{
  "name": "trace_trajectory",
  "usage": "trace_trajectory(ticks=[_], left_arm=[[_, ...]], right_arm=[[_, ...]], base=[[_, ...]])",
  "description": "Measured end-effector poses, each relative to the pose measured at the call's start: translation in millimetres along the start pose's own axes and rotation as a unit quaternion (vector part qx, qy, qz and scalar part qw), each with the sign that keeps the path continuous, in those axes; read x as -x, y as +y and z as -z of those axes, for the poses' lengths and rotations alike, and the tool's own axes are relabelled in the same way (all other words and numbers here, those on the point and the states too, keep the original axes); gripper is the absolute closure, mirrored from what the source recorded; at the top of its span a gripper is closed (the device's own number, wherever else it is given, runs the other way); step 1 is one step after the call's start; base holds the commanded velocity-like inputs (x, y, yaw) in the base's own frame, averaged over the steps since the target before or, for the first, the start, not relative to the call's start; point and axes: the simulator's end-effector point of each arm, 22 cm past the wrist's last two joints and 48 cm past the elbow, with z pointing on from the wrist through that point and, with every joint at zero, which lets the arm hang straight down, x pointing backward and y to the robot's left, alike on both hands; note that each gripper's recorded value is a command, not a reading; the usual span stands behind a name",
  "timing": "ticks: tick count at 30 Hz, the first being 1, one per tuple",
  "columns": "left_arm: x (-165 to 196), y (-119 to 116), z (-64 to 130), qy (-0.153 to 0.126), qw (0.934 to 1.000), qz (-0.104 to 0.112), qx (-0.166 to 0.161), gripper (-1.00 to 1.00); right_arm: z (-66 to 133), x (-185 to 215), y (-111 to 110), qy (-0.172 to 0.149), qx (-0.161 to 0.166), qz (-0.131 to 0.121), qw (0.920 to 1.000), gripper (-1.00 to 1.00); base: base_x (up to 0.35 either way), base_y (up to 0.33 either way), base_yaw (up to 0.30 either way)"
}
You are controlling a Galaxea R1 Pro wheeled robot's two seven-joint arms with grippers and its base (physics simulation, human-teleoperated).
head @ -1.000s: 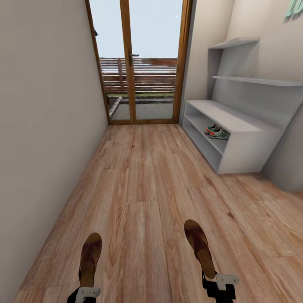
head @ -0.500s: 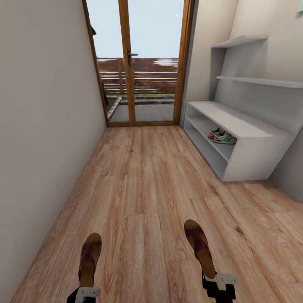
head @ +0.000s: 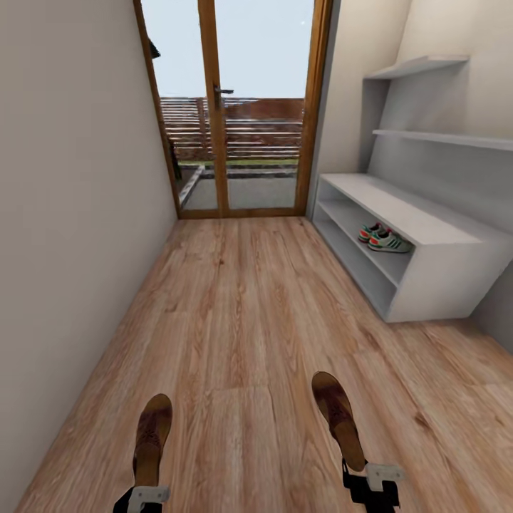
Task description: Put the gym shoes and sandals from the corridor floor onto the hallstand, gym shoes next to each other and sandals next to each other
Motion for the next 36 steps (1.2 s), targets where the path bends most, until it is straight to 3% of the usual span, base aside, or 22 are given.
trace_trajectory(ticks=[29, 36], left_arm=[[-0.3, 0.5, 0.1, 0.0, 1.0, 0.0, 0.001, 1.0], [-0.4, -0.2, 0.2, 0.0, 1.0, 0.001, 0.0, 1.0]], right_arm=[[-0.1, 0.1, 0.1, 0.0, 0.0, 0.0, 1.0, 1.0], [0.0, 0.0, 0.8, 0.0, 0.001, 0.0, 1.0, 1.0]], base=[[0.338, 0.027, 0.0], [0.337, 0.125, 0.165]])
